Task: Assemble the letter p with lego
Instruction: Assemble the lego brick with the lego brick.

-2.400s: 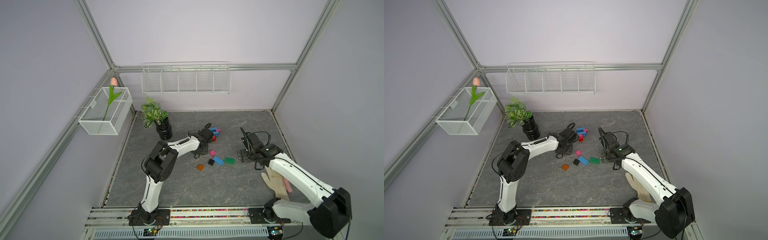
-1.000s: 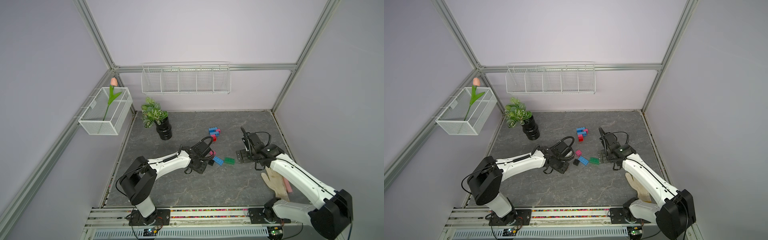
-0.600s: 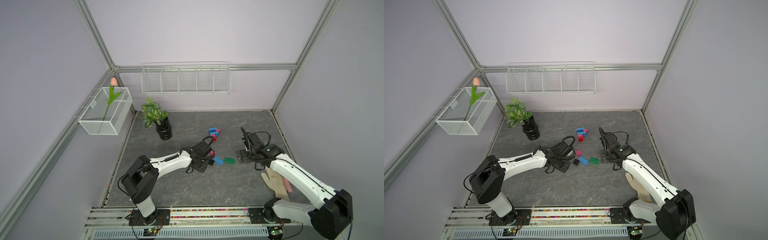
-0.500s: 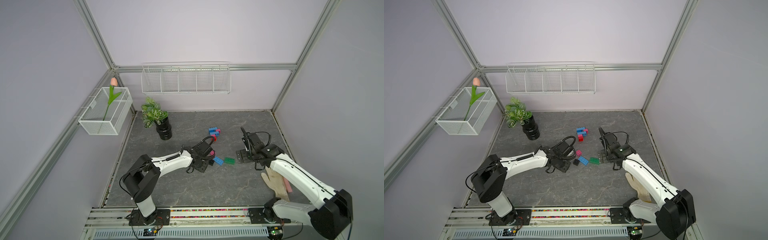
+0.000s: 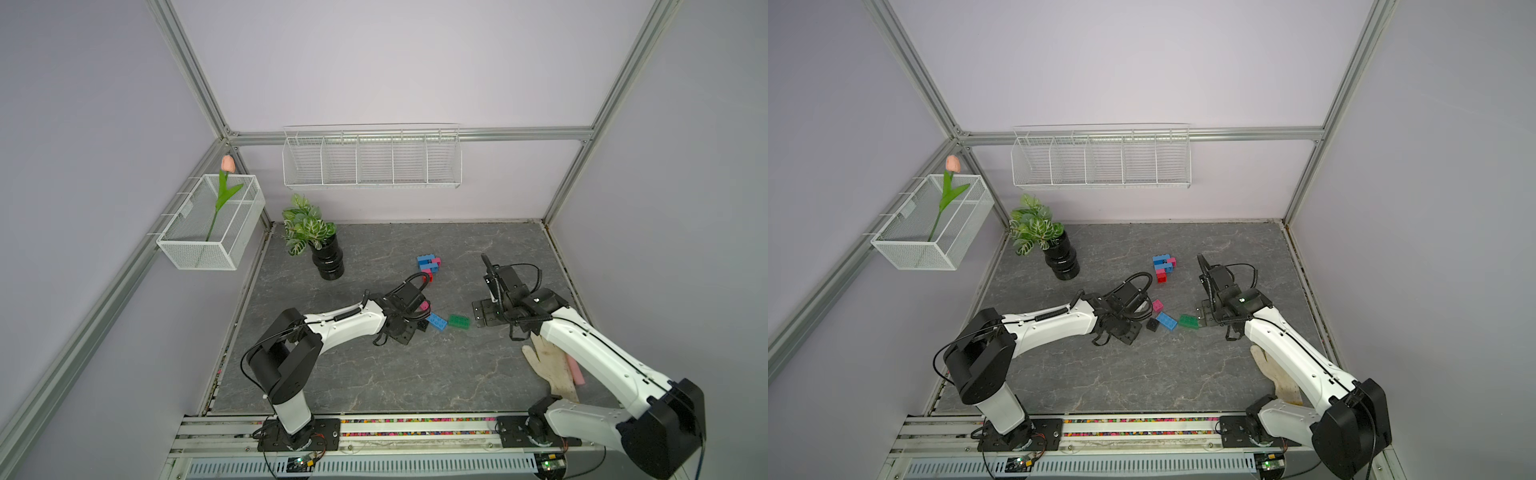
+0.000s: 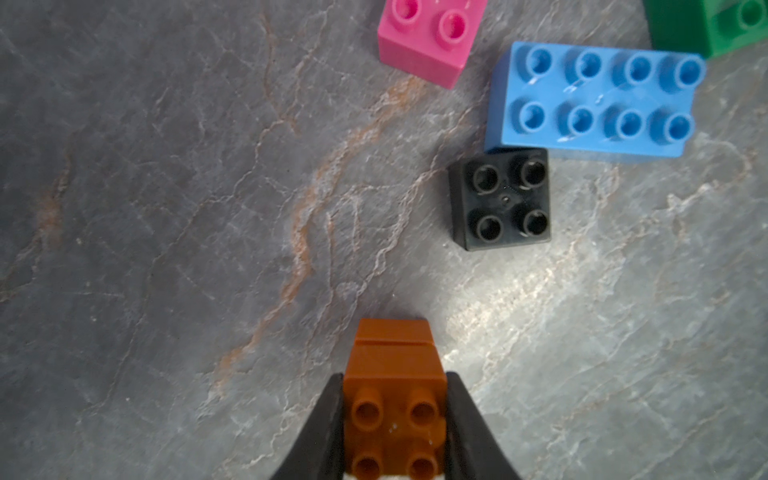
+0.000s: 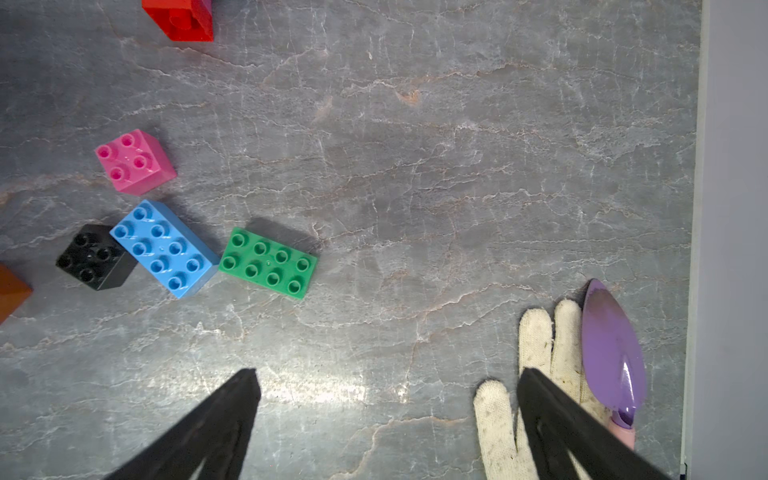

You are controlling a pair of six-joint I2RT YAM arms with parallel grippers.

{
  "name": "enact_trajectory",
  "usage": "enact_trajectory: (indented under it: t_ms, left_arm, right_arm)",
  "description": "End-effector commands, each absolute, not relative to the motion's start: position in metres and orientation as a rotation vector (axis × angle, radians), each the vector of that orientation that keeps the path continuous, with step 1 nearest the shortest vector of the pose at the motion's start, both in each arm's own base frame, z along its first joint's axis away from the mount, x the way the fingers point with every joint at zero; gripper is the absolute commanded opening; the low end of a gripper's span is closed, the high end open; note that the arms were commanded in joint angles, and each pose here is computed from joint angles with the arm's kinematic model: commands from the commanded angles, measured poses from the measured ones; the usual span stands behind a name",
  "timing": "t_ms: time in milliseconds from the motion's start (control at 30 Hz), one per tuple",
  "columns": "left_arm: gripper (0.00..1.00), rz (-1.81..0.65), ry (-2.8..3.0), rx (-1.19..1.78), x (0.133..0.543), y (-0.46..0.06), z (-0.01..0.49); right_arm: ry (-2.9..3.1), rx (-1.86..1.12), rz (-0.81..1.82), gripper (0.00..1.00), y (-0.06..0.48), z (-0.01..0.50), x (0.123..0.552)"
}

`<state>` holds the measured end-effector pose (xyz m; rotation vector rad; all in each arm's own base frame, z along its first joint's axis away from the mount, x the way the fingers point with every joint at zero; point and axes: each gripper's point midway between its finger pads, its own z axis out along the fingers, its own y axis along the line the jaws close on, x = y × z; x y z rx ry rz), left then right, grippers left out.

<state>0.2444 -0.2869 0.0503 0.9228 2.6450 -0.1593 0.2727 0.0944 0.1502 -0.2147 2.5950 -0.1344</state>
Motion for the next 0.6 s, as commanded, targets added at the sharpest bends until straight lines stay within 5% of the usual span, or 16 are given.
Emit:
enact_trajectory:
  t_ms: [0, 567]
  left_arm:
    - [0.21, -0.168, 2.623, 0.981, 0.242, -0.288, 0.046]
    - [0.21, -0.202, 2.728, 1.028, 0.226, -0.283, 0.002]
  right_arm:
    - [2.626, -0.245, -0.142, 1.0, 0.094, 0.141, 0.266]
    - [2.63, -0.245, -0.139, 0.99, 0.094, 0.14, 0.264]
